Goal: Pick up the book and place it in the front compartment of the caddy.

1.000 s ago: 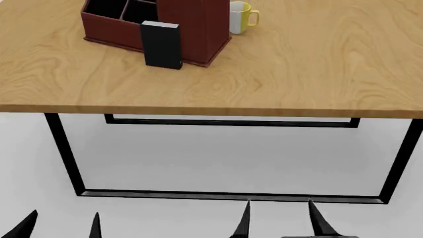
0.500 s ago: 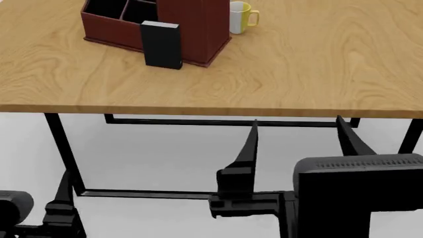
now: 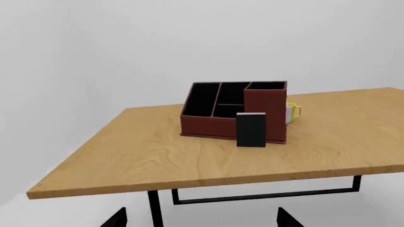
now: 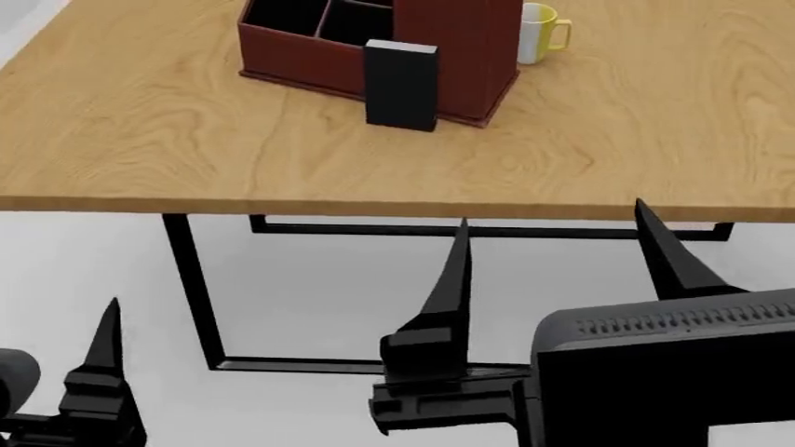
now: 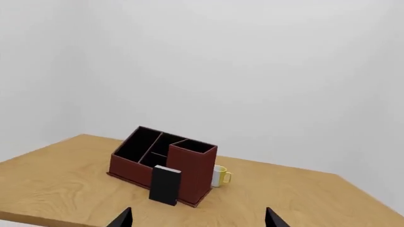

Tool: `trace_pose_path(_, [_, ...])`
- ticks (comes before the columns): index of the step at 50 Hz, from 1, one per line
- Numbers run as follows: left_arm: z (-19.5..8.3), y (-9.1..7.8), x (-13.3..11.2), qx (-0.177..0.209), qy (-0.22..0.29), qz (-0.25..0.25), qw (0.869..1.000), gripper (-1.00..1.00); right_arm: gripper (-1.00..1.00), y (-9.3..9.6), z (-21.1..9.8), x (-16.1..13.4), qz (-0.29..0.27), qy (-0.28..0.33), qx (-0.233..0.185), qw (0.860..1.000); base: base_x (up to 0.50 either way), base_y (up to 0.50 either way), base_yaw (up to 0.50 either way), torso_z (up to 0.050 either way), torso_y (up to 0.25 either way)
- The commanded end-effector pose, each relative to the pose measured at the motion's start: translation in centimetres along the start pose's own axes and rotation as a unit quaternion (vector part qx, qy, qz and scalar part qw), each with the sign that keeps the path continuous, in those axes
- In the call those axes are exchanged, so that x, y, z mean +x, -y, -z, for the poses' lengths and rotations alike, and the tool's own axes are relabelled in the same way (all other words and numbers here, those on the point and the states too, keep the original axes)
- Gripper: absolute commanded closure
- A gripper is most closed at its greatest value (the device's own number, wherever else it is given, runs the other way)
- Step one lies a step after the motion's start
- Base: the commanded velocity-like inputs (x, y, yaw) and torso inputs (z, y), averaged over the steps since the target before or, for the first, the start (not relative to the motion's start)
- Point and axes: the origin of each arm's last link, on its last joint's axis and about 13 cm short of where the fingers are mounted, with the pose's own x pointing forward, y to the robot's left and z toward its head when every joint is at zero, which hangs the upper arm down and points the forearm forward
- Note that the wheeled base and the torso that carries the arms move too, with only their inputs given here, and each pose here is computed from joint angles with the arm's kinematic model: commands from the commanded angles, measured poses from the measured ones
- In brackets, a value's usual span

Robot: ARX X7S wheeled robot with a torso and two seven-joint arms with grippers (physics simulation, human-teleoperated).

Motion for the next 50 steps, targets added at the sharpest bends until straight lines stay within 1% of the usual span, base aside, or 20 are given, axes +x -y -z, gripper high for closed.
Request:
trace_pose_path(1, [-0.32, 0.45, -0.11, 0.005, 0.004, 0.009, 1.0, -1.0, -1.0, 0.35, -0.06, -0.28, 0.007, -0.002, -0.001, 1.0, 0.0, 0.5, 0.0, 0.0, 0.0])
trace_pose_path(19, [-0.45, 0.73, -0.09, 0.007, 0.011, 0.019, 1.0, -1.0, -1.0, 0.42, -0.08, -0.25, 0.011, -0.003, 0.005, 1.0, 0.0, 0.5, 0.0, 0.0, 0.0])
trace_pose_path(21, [-0.36, 0.74, -0.12, 0.006, 0.01, 0.019, 1.0, -1.0, -1.0, 0.42, -0.01, -0.22, 0.013, -0.002, 0.0, 1.0, 0.0, 0.5, 0.0, 0.0, 0.0])
trace_pose_path(22, [-0.32, 0.74, -0.14, 0.007, 0.011, 0.019, 1.0, -1.0, -1.0, 0.43, -0.05, -0.22, 0.015, 0.003, 0.012, 1.0, 0.0, 0.0, 0.0, 0.0, 0.0])
trace_pose_path(25, [-0.29, 0.73, -0.15, 0.007, 0.011, 0.019, 1.0, -1.0, -1.0, 0.46, -0.05, -0.22, 0.019, 0.0, 0.007, 1.0, 0.0, -0.01, 0.0, 0.0, 0.0])
trace_pose_path(29, [-0.24, 0.76, -0.15, 0.006, 0.011, 0.019, 1.0, -1.0, -1.0, 0.52, -0.14, -0.26, 0.023, 0.005, 0.014, 1.0, 0.0, 0.0, 0.0, 0.0, 0.0])
trace_pose_path(30, [-0.24, 0.78, -0.18, 0.006, 0.011, 0.02, 1.0, -1.0, -1.0, 0.54, -0.13, -0.29, 0.022, 0.004, 0.017, 1.0, 0.37, 0.0, 0.0, 0.0, 0.0])
trace_pose_path(31, [-0.22, 0.79, -0.21, 0.006, 0.011, 0.02, 1.0, -1.0, -1.0, 0.55, 0.0, -0.2, 0.027, -0.004, 0.011, 1.0, 0.5, 0.0, 0.0, 0.0, 0.0])
trace_pose_path(38, [-0.28, 0.7, -0.39, 0.005, 0.014, 0.019, 1.0, -1.0, -1.0, 0.64, 0.0, -0.05, 0.033, 0.003, 0.014, 0.999, 0.5, 0.0, 0.0, 0.0, 0.0])
trace_pose_path(40, [-0.3, 0.67, -0.41, 0.005, 0.015, 0.018, 1.0, -1.0, -1.0, 0.65, 0.11, 0.03, 0.037, 0.001, 0.002, 0.999, 0.5, 0.0, 0.0, 0.0, 0.0])
trace_pose_path(47, [-0.48, 0.67, -0.47, 0.005, 0.02, 0.018, 1.0, -1.0, -1.0, 0.74, -0.07, 0.27, 0.038, 0.003, 0.001, 0.999, 0.5, 0.0, 0.0, 0.0, 0.0])
trace_pose_path(48, [-0.49, 0.67, -0.47, 0.005, 0.02, 0.018, 1.0, -1.0, -1.0, 0.78, -0.09, 0.31, 0.04, 0.004, 0.001, 0.999, 0.5, 0.0, 0.0, 0.0, 0.0])
trace_pose_path(49, [-0.71, 0.72, -0.57, 0.006, 0.026, 0.021, 0.999, -1.0, -1.0, 1.28, -0.35, 0.62, 0.057, 0.007, -0.011, 0.998, 0.5, 0.0, 0.0, 0.0, 0.0])
trace_pose_path(50, [-0.75, 0.72, -0.58, 0.006, 0.026, 0.021, 0.999, -1.0, -1.0, 1.31, -0.4, 0.64, 0.058, 0.008, -0.01, 0.998, 0.5, 0.0, 0.0, 0.0, 0.0])
